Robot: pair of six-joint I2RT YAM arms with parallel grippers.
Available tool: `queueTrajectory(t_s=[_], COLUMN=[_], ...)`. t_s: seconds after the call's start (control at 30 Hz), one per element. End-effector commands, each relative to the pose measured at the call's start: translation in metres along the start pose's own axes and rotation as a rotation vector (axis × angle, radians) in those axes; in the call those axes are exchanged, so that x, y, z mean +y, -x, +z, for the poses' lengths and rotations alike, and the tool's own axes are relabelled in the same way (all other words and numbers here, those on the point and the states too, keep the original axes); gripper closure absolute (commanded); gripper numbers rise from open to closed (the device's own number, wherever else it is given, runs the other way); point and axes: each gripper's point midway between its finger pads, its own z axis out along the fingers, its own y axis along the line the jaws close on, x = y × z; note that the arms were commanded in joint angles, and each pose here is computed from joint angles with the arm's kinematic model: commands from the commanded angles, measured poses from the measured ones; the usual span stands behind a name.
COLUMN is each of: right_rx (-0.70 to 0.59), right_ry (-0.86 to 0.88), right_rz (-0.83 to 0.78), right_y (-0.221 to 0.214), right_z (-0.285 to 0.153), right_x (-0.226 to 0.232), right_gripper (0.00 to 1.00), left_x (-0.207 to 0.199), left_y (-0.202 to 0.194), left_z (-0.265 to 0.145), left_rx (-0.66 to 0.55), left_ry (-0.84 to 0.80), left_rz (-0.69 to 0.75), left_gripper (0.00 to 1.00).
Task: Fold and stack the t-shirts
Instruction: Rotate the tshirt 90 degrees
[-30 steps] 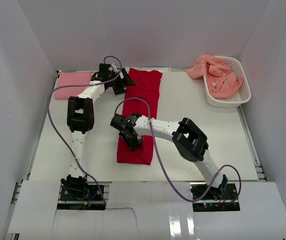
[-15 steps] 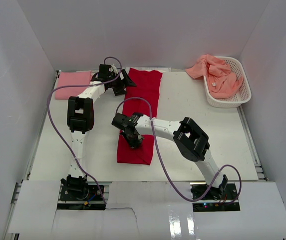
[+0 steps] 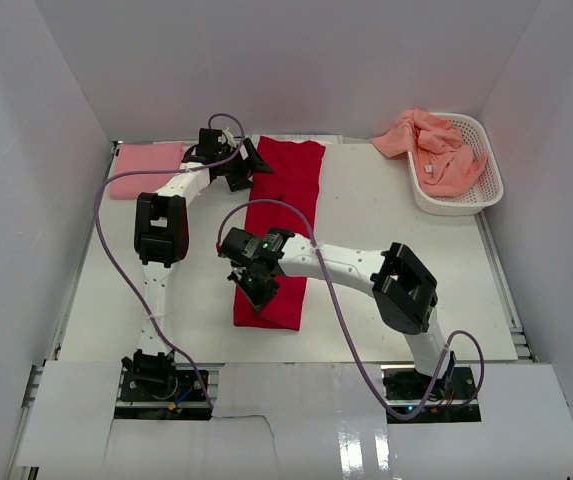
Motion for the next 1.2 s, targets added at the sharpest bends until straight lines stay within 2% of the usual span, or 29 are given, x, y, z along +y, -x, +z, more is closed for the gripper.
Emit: queueTrajectory(t_s=[0.0,0.17,0.3,0.37,0.53,0.63,0.67,0.7,0.73,0.77,0.8,0.87,0.93,1.0,1.03,1.07,1.1,1.13,1.17], right_rx=[0.038,0.087,0.118,0.100,-0.008,-0.056,-0.087,-0.073,-0.159,-0.192,-0.208,-0.297,-0.320,-0.341,-0.311,-0.290,-0.290,-0.248,-0.225], right_ry=[0.111,0.165,0.163,0.186,0.297,0.295,0.278,0.262,0.274,0.273,0.280,0.307,0.310,0.328,0.321,0.340,0.359,0.363,0.407], right_rz=[-0.038,-0.051,-0.057,-0.060,-0.062,-0.008,0.051,0.092,0.124,0.158,0.215,0.295,0.398,0.442,0.463,0.471,0.481,0.528,0.539], right_y=[-0.013,-0.027,-0.034,-0.033,-0.017,-0.013,-0.005,-0.016,-0.003,-0.002,-0.016,-0.009,-0.026,-0.031,-0.043,-0.049,-0.050,-0.067,-0.074], right_z=[-0.009,-0.003,0.001,-0.005,-0.032,-0.047,-0.052,-0.047,-0.063,-0.068,-0.072,-0.081,-0.079,-0.079,-0.068,-0.063,-0.058,-0.044,-0.039], right_x=[0.018,0.026,0.024,0.028,0.046,0.036,0.023,0.011,0.000,-0.010,-0.019,-0.040,-0.058,-0.062,-0.066,-0.063,-0.062,-0.063,-0.057], right_gripper=[0.92,0.89,0.55,0.49,0.45,0.45,0.46,0.46,0.46,0.46,0.46,0.46,0.45,0.45,0.44,0.44,0.44,0.44,0.44], left_x=[-0.014,-0.015,-0.014,-0.014,-0.013,-0.014,-0.017,-0.019,-0.026,-0.033,-0.036,-0.054,-0.063,-0.054,-0.050,-0.068,-0.066,-0.045,-0.055], left_y=[0.012,0.012,0.012,0.011,0.011,0.014,0.016,0.018,0.021,0.026,0.031,0.037,0.035,0.014,0.003,0.000,-0.010,-0.039,-0.045], left_z=[-0.012,-0.012,-0.012,-0.011,-0.011,-0.014,-0.017,-0.019,-0.028,-0.035,-0.041,-0.066,-0.096,-0.112,-0.121,-0.147,-0.157,-0.160,-0.182], left_rx=[-0.029,-0.027,-0.026,-0.025,-0.023,-0.029,-0.033,-0.034,-0.041,-0.054,-0.073,-0.092,-0.099,-0.063,-0.048,-0.079,-0.075,-0.023,-0.052], left_ry=[-0.034,-0.036,-0.036,-0.037,-0.036,-0.038,-0.038,-0.037,-0.031,-0.028,-0.008,0.022,0.086,0.157,0.182,0.167,0.183,0.234,0.232], left_rz=[0.024,0.023,0.022,0.020,0.016,0.016,0.016,0.013,0.013,0.023,0.031,0.040,0.031,0.001,-0.002,0.021,0.019,-0.012,0.019], left_gripper=[0.02,0.02,0.02,0.02,0.02,0.02,0.02,0.02,0.02,0.02,0.02,0.02,0.02,0.02,0.02,0.02,0.02,0.02,0.02])
